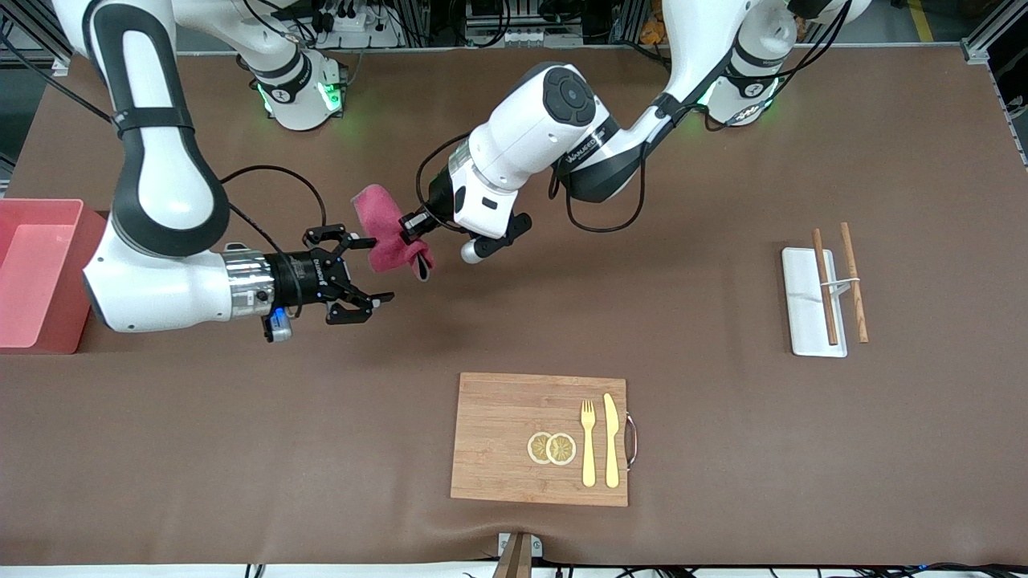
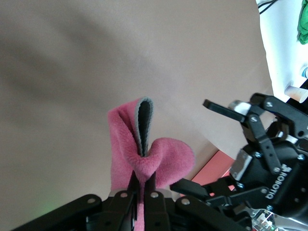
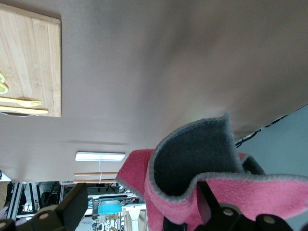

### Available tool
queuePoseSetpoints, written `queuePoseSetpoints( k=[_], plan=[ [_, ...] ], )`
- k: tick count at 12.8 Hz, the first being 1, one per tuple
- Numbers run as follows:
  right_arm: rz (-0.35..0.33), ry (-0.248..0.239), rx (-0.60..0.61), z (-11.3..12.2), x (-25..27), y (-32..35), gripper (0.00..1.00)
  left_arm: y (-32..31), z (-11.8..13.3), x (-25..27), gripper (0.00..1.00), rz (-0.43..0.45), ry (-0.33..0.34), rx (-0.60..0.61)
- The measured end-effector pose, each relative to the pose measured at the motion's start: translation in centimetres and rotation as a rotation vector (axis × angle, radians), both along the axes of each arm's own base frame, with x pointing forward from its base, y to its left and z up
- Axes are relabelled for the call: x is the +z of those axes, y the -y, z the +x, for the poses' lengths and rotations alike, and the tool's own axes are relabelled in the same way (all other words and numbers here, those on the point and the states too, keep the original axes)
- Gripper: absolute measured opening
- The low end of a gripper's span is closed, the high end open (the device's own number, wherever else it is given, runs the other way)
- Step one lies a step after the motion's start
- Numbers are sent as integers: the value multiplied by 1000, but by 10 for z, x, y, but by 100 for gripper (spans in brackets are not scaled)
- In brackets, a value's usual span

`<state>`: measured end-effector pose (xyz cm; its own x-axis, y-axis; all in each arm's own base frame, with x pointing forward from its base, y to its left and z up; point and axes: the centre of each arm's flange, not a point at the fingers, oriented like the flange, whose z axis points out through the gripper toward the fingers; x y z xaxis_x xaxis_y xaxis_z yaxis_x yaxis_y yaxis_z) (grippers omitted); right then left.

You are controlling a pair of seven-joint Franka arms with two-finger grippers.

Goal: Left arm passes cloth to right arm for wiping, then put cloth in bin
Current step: 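Grasp the cloth with the right gripper, then open the left gripper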

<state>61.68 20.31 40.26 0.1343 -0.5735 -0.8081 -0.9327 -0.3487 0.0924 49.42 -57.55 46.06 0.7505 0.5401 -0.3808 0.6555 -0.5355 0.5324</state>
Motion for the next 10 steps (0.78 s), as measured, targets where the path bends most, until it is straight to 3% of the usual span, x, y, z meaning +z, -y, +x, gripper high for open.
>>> queuePoseSetpoints(
  k=[3,8,10],
  plan=[
    [-4,-18,1,-2,-10,1,93,-1,1,0,6,0,0,2],
    [6,-48,44,-11,-12,-9,31,-1,1,0,6,-1,-9,13],
    [14,-34,58,-11,-12,-8,7,-1,1,0,6,-2,-14,18]
  ],
)
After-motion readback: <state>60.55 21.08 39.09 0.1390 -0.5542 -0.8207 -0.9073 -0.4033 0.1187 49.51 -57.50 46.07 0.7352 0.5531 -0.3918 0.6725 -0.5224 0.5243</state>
